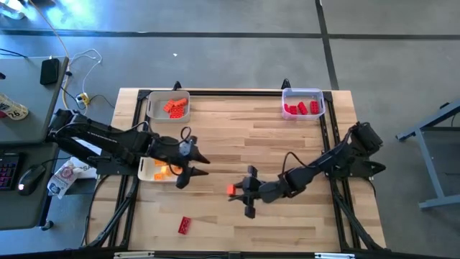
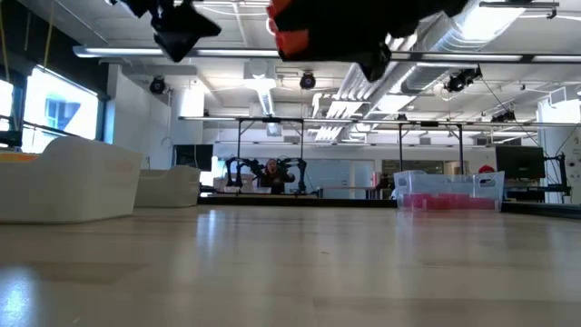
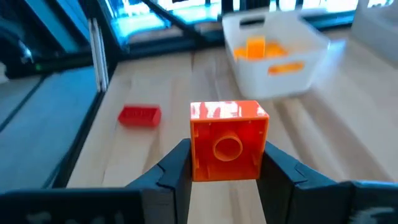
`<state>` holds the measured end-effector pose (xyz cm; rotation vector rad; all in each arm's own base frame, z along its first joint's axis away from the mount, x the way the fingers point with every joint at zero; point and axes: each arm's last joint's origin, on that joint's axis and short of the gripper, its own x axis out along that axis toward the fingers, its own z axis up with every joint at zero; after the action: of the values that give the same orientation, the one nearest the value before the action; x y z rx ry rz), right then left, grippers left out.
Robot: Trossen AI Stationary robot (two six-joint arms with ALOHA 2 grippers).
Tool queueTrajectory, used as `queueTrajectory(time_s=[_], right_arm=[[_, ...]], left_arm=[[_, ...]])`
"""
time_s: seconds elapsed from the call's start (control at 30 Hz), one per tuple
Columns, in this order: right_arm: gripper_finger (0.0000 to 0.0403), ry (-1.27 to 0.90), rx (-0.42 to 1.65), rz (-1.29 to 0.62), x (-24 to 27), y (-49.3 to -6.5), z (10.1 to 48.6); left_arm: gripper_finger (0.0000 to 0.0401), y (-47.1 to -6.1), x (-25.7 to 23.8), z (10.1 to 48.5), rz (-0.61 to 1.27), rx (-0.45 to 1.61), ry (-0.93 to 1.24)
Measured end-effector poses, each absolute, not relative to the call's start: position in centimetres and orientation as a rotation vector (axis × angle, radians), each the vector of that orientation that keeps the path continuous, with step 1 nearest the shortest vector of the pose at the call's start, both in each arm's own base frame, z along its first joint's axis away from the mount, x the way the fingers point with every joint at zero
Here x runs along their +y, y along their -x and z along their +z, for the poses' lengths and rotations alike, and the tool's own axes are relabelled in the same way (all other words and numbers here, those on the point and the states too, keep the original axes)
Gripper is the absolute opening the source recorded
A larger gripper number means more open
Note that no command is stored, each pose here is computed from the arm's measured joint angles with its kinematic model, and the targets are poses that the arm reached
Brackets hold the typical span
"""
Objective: Sort & place blocks by color
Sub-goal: Put the orange game piece into the gray bin
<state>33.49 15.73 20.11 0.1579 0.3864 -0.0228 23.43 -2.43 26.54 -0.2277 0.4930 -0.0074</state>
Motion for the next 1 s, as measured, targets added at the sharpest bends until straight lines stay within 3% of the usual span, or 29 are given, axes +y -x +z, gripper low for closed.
queueTrajectory(time_s=[0.43, 1.0], right_arm=[[0.0116, -0.09, 0.178, -0.072, 13.6, -35.1, 22.1], [0.0116, -0.104, 0.152, -0.102, 12.4, -35.6, 22.4]], left_arm=[[0.0197, -25.3, -3.5, 26.8, -0.043, 0.348, 0.129], [0.0197, -26.8, -3.5, 26.0, -0.003, 0.312, 0.12]])
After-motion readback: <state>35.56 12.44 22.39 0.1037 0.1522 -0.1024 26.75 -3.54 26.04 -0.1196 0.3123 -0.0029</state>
